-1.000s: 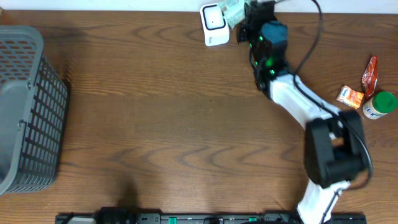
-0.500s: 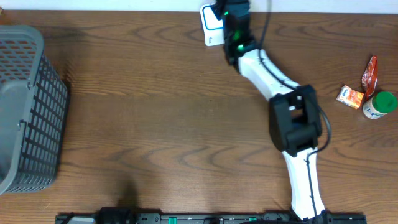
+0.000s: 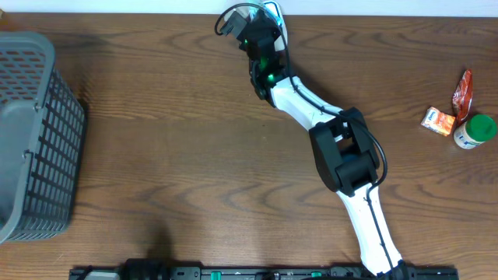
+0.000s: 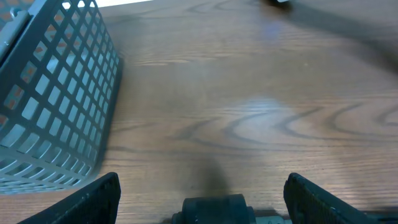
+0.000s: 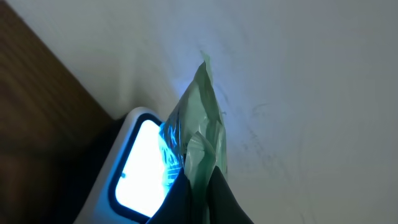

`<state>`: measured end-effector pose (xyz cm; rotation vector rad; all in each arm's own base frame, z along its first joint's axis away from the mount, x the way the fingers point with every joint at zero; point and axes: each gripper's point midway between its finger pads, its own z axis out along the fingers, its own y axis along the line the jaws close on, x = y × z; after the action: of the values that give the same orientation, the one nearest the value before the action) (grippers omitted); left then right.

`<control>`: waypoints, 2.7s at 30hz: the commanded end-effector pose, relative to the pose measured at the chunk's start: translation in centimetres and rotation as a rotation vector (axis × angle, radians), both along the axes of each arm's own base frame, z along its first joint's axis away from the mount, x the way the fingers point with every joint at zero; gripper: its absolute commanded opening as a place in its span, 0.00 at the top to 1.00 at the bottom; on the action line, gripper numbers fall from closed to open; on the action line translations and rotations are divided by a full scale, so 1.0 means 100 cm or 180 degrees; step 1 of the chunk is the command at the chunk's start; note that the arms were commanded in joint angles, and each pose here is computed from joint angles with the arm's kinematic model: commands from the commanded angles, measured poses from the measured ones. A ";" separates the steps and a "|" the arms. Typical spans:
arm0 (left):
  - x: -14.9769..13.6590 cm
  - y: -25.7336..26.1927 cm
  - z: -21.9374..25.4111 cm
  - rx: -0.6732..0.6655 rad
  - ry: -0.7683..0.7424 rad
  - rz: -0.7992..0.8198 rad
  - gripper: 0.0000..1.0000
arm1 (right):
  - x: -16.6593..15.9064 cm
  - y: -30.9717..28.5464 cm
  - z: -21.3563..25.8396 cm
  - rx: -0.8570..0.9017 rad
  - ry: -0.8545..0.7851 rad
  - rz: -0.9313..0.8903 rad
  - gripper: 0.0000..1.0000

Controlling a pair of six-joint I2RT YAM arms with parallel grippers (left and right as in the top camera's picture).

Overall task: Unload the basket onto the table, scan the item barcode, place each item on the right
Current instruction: 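Hold the wipes pack barcode in front of the scanner window, then carry the wipes pack right and drop it beside the jar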

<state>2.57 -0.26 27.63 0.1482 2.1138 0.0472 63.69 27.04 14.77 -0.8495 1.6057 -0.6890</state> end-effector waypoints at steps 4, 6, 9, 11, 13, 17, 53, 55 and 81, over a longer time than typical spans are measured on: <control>-0.001 0.001 0.000 0.0040 -0.0012 -0.0004 0.16 | -0.004 -0.004 0.024 -0.0282 -0.0146 -0.0176 0.99; -0.001 0.001 0.000 0.0040 -0.0012 -0.0004 0.16 | -0.007 -0.006 0.039 -0.0374 -0.0144 -0.0173 0.99; -0.001 0.001 0.000 0.0040 -0.0011 -0.0004 0.16 | -0.016 -0.005 0.049 -0.0574 0.0052 -0.0025 0.99; -0.001 0.001 0.000 0.0040 -0.0012 -0.0004 0.16 | -0.022 -0.008 0.059 -0.0708 0.0159 0.0040 0.99; -0.001 0.001 0.000 0.0040 -0.0012 -0.0004 0.16 | -0.025 -0.020 0.078 -0.0727 0.0107 -0.0103 0.99; -0.001 0.001 0.000 0.0041 -0.0012 -0.0005 0.16 | -0.033 -0.041 0.117 -0.0787 -0.0022 -0.0361 0.99; -0.001 0.001 0.000 0.0040 -0.0011 -0.0004 0.16 | -0.088 -0.179 -0.079 0.2055 0.2661 -0.1605 0.01; -0.001 0.001 0.000 0.0040 -0.0011 -0.0004 0.16 | -0.084 -0.160 -0.090 0.2119 0.2629 -0.1588 0.01; -0.001 0.001 0.000 0.0040 -0.0012 -0.0004 0.16 | -0.064 -0.155 -0.139 0.2684 0.1926 -0.2478 0.01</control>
<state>2.58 -0.26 27.64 0.1482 2.1135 0.0472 57.13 13.31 1.12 0.1767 2.5296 -0.1629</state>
